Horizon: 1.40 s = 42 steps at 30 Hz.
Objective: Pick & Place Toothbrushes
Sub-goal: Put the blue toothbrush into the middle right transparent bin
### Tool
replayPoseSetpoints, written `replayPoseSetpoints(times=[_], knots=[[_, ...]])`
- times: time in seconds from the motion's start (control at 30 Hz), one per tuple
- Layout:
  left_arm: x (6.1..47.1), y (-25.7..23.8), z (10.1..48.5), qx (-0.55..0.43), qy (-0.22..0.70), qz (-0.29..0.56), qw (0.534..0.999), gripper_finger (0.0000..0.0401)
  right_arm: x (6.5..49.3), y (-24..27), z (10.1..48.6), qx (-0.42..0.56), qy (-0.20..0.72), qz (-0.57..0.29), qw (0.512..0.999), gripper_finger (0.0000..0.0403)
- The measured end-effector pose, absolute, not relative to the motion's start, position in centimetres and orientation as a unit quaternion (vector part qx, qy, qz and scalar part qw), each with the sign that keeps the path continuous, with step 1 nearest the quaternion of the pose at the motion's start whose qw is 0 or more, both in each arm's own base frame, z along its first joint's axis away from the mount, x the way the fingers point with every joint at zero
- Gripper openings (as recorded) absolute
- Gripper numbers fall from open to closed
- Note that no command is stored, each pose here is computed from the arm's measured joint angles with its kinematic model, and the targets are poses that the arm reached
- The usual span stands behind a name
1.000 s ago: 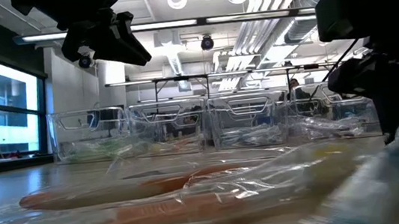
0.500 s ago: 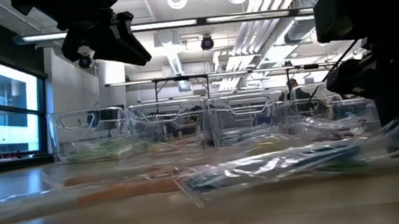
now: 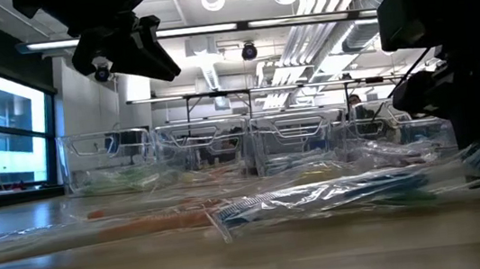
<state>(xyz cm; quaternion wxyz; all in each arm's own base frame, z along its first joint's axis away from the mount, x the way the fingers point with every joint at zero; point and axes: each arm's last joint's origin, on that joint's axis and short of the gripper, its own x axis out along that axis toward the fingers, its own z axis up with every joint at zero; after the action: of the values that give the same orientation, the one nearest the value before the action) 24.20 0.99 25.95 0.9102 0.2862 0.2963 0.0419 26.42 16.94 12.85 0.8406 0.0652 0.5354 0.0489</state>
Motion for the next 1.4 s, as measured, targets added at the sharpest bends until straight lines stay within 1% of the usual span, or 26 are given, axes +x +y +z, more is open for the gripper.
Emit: replayPoseSetpoints(times=[0.17,0.47,0.7,1.2,1.4], knots=[[24.20,0.99,25.95,0.279,0.296,0.044,0.912,0.0113,26.42,16.93,12.85,0.068,0.535,0.046,0.841,0.0060],[24.22,0.99,25.97,0.278,0.295,0.045,0.913,0.0113,26.44,16.92,12.85,0.098,0.532,0.018,0.841,0.0058],[24.22,0.99,25.97,0.278,0.295,0.045,0.913,0.0113,26.46,16.89,12.86,0.097,0.531,0.017,0.842,0.0059],[24.06,0.99,25.73,0.278,0.308,0.041,0.909,0.0113,26.49,16.88,12.87,0.169,0.528,-0.032,0.832,0.0058],[24.07,1.00,25.76,0.279,0.308,0.044,0.909,0.0113,26.60,16.94,12.92,0.174,0.523,-0.029,0.834,0.0056]])
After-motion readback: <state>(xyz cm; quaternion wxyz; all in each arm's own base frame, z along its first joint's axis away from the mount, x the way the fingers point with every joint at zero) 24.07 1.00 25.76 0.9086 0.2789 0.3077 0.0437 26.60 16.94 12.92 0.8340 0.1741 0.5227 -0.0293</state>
